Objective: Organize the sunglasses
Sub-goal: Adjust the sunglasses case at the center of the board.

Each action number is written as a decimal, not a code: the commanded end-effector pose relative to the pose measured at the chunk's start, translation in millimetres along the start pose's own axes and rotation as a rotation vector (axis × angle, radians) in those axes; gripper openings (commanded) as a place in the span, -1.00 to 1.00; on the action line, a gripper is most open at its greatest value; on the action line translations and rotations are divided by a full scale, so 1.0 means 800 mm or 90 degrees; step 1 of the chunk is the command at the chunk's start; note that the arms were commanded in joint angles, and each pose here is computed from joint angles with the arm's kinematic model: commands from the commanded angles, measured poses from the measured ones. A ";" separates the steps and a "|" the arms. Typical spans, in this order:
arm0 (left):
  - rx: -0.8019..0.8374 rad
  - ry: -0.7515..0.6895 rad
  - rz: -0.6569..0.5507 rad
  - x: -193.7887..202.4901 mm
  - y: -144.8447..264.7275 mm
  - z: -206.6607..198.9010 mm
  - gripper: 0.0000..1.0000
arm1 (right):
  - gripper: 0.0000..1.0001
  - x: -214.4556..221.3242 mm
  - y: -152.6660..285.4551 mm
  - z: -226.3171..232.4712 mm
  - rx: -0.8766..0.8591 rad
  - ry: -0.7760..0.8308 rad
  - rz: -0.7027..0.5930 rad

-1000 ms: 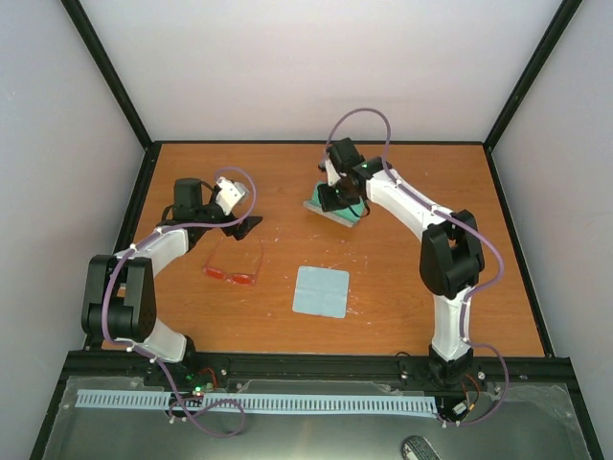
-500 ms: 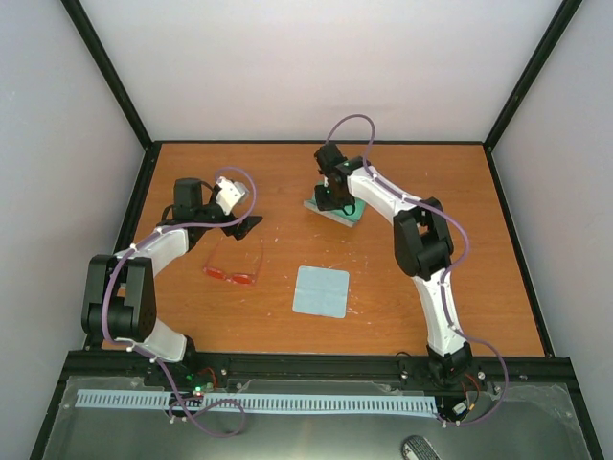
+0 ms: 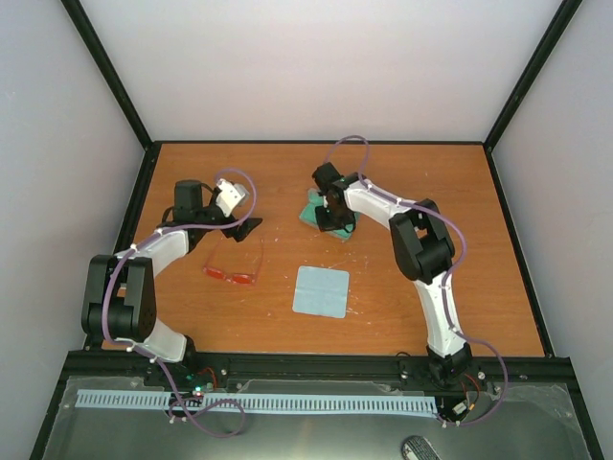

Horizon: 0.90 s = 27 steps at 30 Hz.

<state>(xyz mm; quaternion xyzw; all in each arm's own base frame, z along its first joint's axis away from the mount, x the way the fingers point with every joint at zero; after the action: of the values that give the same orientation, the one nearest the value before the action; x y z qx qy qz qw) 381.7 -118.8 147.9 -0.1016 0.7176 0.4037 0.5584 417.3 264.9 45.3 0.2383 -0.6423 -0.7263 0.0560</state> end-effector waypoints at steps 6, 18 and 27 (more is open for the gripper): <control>0.007 -0.004 -0.020 -0.007 0.003 -0.003 0.99 | -0.92 0.047 0.033 -0.015 0.041 -0.038 -0.002; 0.022 -0.005 -0.033 -0.016 0.003 -0.006 0.99 | -0.64 0.052 0.068 -0.032 0.086 -0.050 -0.064; 0.046 -0.017 -0.009 -0.021 -0.005 -0.021 0.96 | -0.44 0.072 0.162 -0.009 -0.004 -0.022 -0.150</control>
<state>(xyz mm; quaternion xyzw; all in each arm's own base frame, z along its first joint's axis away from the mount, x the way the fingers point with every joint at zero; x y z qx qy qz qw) 375.5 -128.9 146.6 -0.0916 0.7270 0.3871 0.5597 360.0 213.5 148.3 0.2922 -0.6304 -0.7166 -0.0611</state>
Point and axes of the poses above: each gripper's point midway between its finger pads, its own y axis back along the fingers, its own z axis along the line the jaws close on, x = y × z, the point moved 2 cm from there along y, back along the fingers, and after that the axes turned 10 degrees about y, right-handed, at the moved point
